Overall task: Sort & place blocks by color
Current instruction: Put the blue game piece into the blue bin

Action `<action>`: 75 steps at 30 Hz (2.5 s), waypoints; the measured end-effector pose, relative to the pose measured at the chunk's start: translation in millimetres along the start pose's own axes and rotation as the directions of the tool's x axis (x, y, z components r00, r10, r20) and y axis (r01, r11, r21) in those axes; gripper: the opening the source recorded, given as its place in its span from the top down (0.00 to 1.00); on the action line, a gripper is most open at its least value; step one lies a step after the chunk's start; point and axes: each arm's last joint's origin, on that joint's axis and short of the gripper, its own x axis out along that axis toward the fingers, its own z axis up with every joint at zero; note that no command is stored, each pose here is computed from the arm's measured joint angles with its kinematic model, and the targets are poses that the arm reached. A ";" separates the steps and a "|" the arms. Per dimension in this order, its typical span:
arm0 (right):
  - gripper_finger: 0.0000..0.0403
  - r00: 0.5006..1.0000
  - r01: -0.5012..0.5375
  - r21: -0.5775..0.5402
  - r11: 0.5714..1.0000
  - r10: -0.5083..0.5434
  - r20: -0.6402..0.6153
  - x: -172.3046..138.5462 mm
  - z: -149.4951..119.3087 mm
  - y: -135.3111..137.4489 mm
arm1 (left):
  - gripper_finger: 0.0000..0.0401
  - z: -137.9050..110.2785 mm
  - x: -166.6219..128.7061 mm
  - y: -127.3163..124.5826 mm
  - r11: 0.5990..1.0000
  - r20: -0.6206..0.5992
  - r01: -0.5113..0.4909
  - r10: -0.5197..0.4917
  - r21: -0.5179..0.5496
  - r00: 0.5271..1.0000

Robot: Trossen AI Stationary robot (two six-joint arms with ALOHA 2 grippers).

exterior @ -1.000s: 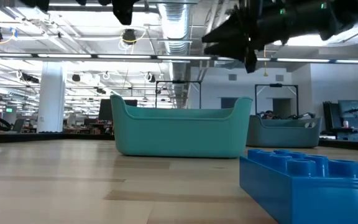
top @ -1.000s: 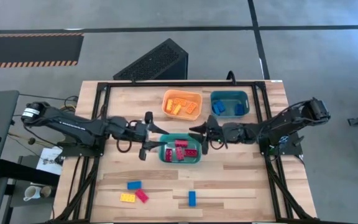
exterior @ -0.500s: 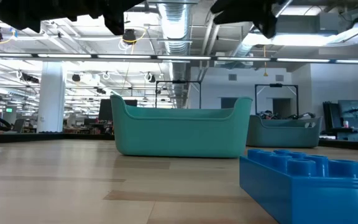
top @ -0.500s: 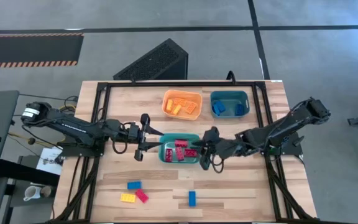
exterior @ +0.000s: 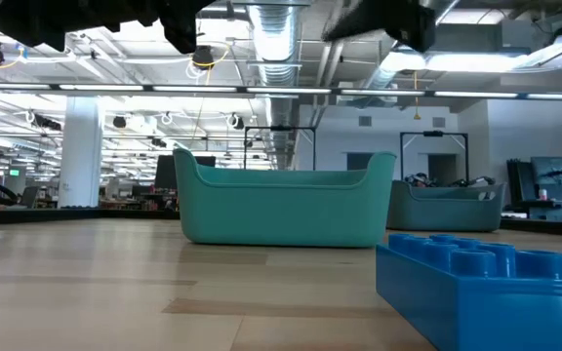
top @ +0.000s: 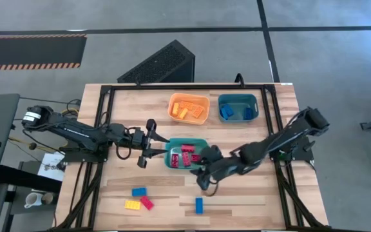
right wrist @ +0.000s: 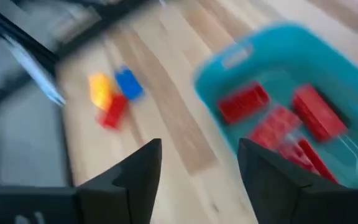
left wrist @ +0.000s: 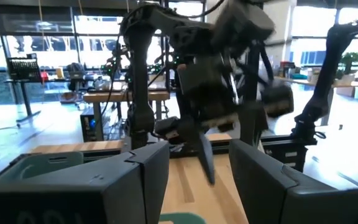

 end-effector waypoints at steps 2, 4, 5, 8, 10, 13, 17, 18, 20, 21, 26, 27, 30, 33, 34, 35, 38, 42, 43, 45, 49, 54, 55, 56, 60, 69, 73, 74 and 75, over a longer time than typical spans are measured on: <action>0.41 0.995 0.049 -0.024 0.999 -0.051 -0.086 10.3 -3.0 4.8 | 0.62 0.0 0.0 0.0 1.000 0.000 0.000 0.000 -0.004 1.000; 0.41 0.980 0.079 -0.036 0.996 -0.084 -0.181 19.9 -8.0 9.0 | 0.62 0.1 0.0 0.0 1.000 0.001 0.000 0.000 -0.004 1.000; 0.41 0.972 0.078 -0.029 0.997 -0.082 -0.222 23.2 -9.5 12.2 | 0.62 0.1 0.0 0.0 1.000 0.002 0.000 0.000 -0.005 1.000; 0.41 0.942 0.057 0.006 0.998 -0.052 -0.332 33.3 -12.8 23.3 | 0.62 0.2 0.0 0.0 1.000 0.002 0.000 0.000 -0.006 1.000; 0.41 0.923 0.054 0.022 0.998 -0.042 -0.382 40.3 -19.1 30.4 | 0.62 0.1 0.0 0.0 1.000 0.001 0.000 0.000 -0.013 1.000; 0.41 0.906 0.071 0.065 0.995 -0.037 -0.421 51.2 -30.6 37.5 | 0.62 0.1 0.0 -0.5 0.999 0.001 0.019 -0.019 -0.040 1.000; 0.41 0.865 0.166 0.210 0.964 -0.040 -0.501 68.1 -58.1 42.1 | 0.62 0.1 0.0 -1.1 0.997 0.001 0.039 -0.039 -0.060 0.999; 0.41 0.853 0.177 0.228 0.957 -0.033 -0.521 73.3 -65.3 43.1 | 0.62 0.0 0.0 -1.2 0.997 0.000 0.040 -0.040 -0.067 0.999; 0.41 0.819 0.202 0.243 0.949 -0.028 -0.573 82.4 -78.2 42.4 | 0.62 0.1 0.0 -1.2 0.995 0.001 0.040 -0.040 -0.088 0.999; 0.41 0.801 0.213 0.251 0.944 -0.021 -0.599 87.1 -83.6 41.6 | 0.62 0.0 0.0 -1.2 0.995 0.000 0.040 -0.040 -0.094 0.999; 0.41 0.748 0.303 0.300 0.905 -0.031 -0.663 101.5 -99.8 36.2 | 0.62 -0.5 -0.1 -1.2 0.991 -0.006 0.042 -0.043 -0.131 0.999; 0.41 0.749 0.315 0.305 0.899 -0.038 -0.661 101.5 -101.8 36.4 | 0.62 -0.6 -0.1 -1.3 0.989 -0.007 0.042 -0.043 -0.139 0.999; 0.41 0.761 0.318 0.316 0.894 -0.042 -0.648 99.4 -103.1 38.6 | 0.62 -1.7 -0.1 -1.6 0.988 -0.018 0.042 -0.045 -0.151 0.999; 0.41 0.781 0.330 0.315 0.890 -0.070 -0.620 98.3 -104.2 38.9 | 0.62 -2.3 -0.1 -3.4 0.987 -0.024 0.048 -0.052 -0.157 0.998; 0.41 0.788 0.327 0.319 0.890 -0.070 -0.612 97.9 -104.4 39.8 | 0.62 -2.4 -0.1 -4.1 0.986 -0.025 0.051 -0.055 -0.157 0.998; 0.41 0.792 0.326 0.332 0.885 -0.065 -0.607 98.5 -103.4 40.0 | 0.62 -2.5 -0.1 -5.0 0.986 -0.026 0.054 -0.059 -0.158 0.998; 0.41 0.791 0.339 0.340 0.877 -0.071 -0.608 99.3 -103.0 38.8 | 0.62 -2.6 -0.1 -7.2 0.985 -0.028 0.063 -0.069 -0.159 0.997; 0.40 0.808 0.349 0.355 0.867 -0.086 -0.583 99.5 -102.6 38.8 | 0.62 -3.4 -0.1 -8.6 0.985 -0.035 0.068 -0.074 -0.160 0.997; 0.40 0.811 0.350 0.355 0.867 -0.091 -0.577 99.6 -102.5 38.6 | 0.62 -3.9 -0.1 -8.7 0.985 -0.040 0.067 -0.075 -0.160 0.996; 0.40 0.814 0.351 0.356 0.866 -0.095 -0.572 99.8 -102.3 38.4 | 0.62 -4.5 -0.1 -8.7 0.985 -0.047 0.066 -0.075 -0.161 0.996; 0.40 0.804 0.384 0.345 0.857 -0.127 -0.581 109.7 -108.6 32.1 | 0.62 -5.1 -0.2 -8.7 0.985 -0.053 0.065 -0.074 -0.161 0.996; 0.40 0.757 0.416 0.320 0.851 -0.129 -0.641 115.4 -117.2 28.5 | 0.62 -5.9 -0.2 -8.7 0.986 -0.062 0.063 -0.073 -0.155 0.995; 0.40 0.747 0.427 0.308 0.850 -0.140 -0.650 114.9 -117.7 27.0 | 0.62 -5.9 -0.2 -8.6 0.986 -0.062 0.059 -0.069 -0.154 0.996; 0.40 0.742 0.439 0.298 0.848 -0.155 -0.653 114.5 -118.2 25.7 | 0.62 -6.0 -0.2 -8.5 0.986 -0.063 0.057 -0.067 -0.154 0.996; 0.40 0.727 0.468 0.255 0.846 -0.204 -0.655 108.1 -116.0 22.4 | 0.62 -6.5 -0.2 -8.5 0.987 -0.067 0.055 -0.066 -0.154 0.996; 0.41 0.713 0.470 0.223 0.854 -0.218 -0.667 104.5 -117.6 21.8 | 0.62 -6.7 -0.2 -8.5 0.987 -0.070 0.054 -0.066 -0.154 0.995; 0.43 0.708 0.475 0.225 0.851 -0.218 -0.672 103.5 -119.0 22.4 | 0.62 -6.9 -0.3 -8.5 0.987 -0.072 0.054 -0.066 -0.154 0.995; 0.44 0.702 0.477 0.227 0.849 -0.213 -0.680 103.3 -119.3 22.5 | 0.62 -7.1 -0.3 -8.5 0.987 -0.074 0.054 -0.066 -0.154 0.995; 0.45 0.695 0.480 0.229 0.847 -0.209 -0.688 103.0 -119.6 22.5 | 0.62 -7.4 -0.3 -8.5 0.987 -0.077 0.053 -0.066 -0.154 0.995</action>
